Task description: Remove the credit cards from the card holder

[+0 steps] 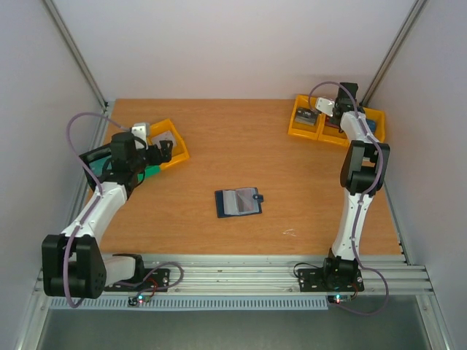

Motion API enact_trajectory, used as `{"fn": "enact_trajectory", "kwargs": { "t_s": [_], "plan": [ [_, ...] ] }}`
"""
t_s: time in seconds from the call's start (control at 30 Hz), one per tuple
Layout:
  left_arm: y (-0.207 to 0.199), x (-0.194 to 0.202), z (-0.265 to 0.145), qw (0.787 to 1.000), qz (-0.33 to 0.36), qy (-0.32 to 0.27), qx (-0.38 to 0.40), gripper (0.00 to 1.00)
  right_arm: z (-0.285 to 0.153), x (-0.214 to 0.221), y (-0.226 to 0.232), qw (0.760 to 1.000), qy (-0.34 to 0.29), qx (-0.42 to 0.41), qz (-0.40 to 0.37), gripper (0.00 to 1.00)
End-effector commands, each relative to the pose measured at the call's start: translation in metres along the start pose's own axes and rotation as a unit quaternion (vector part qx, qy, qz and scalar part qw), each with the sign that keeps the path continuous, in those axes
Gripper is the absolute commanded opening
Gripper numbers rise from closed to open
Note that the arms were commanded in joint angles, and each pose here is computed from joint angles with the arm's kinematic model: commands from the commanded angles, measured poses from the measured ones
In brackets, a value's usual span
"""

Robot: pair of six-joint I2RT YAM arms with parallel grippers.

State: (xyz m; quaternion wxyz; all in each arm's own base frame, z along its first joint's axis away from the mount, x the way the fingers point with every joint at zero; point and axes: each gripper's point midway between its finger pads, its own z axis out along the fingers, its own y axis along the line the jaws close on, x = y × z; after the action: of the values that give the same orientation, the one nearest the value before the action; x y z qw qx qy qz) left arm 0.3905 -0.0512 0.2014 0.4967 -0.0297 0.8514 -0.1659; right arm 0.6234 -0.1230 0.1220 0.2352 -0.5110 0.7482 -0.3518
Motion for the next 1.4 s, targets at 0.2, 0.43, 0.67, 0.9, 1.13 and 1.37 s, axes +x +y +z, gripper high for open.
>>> {"fn": "enact_trajectory", "kwargs": {
  "t_s": [0.2, 0.43, 0.67, 0.9, 1.13, 1.37],
  "plan": [
    [0.0, -0.028, 0.004, 0.999, 0.016, -0.036, -0.004, 0.99, 0.012, 0.015, -0.001, 1.0, -0.008, 0.001, 0.01, 0.01],
    [0.0, -0.029, 0.006, 0.999, 0.013, -0.034, -0.004, 0.99, 0.03, 0.008, -0.006, 0.999, -0.023, 0.031, 0.014, 0.01],
    [0.003, -0.025, 0.009, 0.999, 0.009, -0.03, -0.008, 0.99, 0.04, 0.006, 0.005, 0.999, -0.027, 0.031, 0.023, 0.02],
    [0.002, -0.029, 0.007, 0.999, 0.012, -0.034, -0.008, 0.99, 0.046, 0.007, 0.016, 0.999, -0.024, 0.024, 0.032, 0.33],
    [0.004, -0.021, 0.005, 1.0, 0.013, -0.022, -0.013, 0.99, 0.039, 0.011, 0.024, 1.0, -0.017, 0.004, 0.016, 0.74],
    [-0.002, -0.023, -0.001, 1.0, 0.012, -0.027, -0.002, 0.99, 0.021, 0.011, -0.011, 0.998, -0.014, 0.054, 0.032, 0.99]
  ]
}}
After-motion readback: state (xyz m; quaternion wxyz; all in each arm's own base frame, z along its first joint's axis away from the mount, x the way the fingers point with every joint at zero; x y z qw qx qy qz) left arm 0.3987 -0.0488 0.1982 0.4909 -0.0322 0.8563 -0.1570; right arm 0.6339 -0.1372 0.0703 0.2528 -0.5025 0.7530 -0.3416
